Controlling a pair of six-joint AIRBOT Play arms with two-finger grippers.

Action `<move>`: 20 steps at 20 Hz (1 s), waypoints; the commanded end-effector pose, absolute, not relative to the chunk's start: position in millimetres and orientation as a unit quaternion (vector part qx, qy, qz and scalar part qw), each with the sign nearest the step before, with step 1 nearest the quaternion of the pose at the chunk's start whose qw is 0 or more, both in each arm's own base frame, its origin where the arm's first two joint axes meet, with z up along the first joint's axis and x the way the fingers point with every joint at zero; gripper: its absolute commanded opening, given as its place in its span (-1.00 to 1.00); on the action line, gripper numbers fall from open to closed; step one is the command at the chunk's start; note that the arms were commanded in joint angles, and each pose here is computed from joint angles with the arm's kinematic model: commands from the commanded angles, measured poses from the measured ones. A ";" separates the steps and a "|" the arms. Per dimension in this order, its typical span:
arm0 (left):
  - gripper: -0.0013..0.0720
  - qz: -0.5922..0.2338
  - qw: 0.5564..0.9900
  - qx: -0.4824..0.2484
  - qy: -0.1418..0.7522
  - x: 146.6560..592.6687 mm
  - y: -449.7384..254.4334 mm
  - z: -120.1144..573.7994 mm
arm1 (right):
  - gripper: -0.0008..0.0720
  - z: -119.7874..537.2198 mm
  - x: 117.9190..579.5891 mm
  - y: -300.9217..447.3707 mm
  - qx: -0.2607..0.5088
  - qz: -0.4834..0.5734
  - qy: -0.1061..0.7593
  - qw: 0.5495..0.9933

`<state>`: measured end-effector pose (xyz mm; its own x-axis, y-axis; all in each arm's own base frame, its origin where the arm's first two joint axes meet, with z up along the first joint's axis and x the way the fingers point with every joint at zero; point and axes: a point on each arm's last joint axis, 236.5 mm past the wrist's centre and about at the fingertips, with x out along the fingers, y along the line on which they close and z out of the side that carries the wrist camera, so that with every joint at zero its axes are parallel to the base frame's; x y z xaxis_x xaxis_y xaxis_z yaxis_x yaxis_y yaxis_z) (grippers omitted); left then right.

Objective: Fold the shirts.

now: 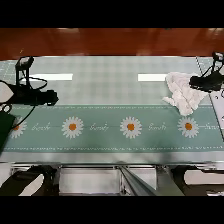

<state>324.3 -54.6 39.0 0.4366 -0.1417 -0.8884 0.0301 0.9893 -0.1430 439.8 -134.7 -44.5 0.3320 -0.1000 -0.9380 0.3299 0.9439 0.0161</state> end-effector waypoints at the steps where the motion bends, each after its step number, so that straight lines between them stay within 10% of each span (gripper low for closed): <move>1: 0.42 -0.052 0.851 -0.073 0.518 320.6 -58.9 31.8 | 0.14 -88.6 439.6 -120.9 0.132 -0.112 0.595 0.785; 6: 0.42 -0.053 0.864 -0.074 0.496 331.4 -58.9 37.8 | -0.91 -97.3 436.3 -91.5 0.126 -0.074 0.620 0.771; 14: 0.42 0.013 0.911 -0.089 0.402 344.5 -1.1 116.1 | -0.90 164.8 486.2 -1.9 0.101 0.085 0.403 0.905; 20: 0.42 0.022 0.923 -0.099 0.372 309.1 5.8 150.9 | -0.90 392.1 418.6 71.4 0.013 0.157 0.167 0.973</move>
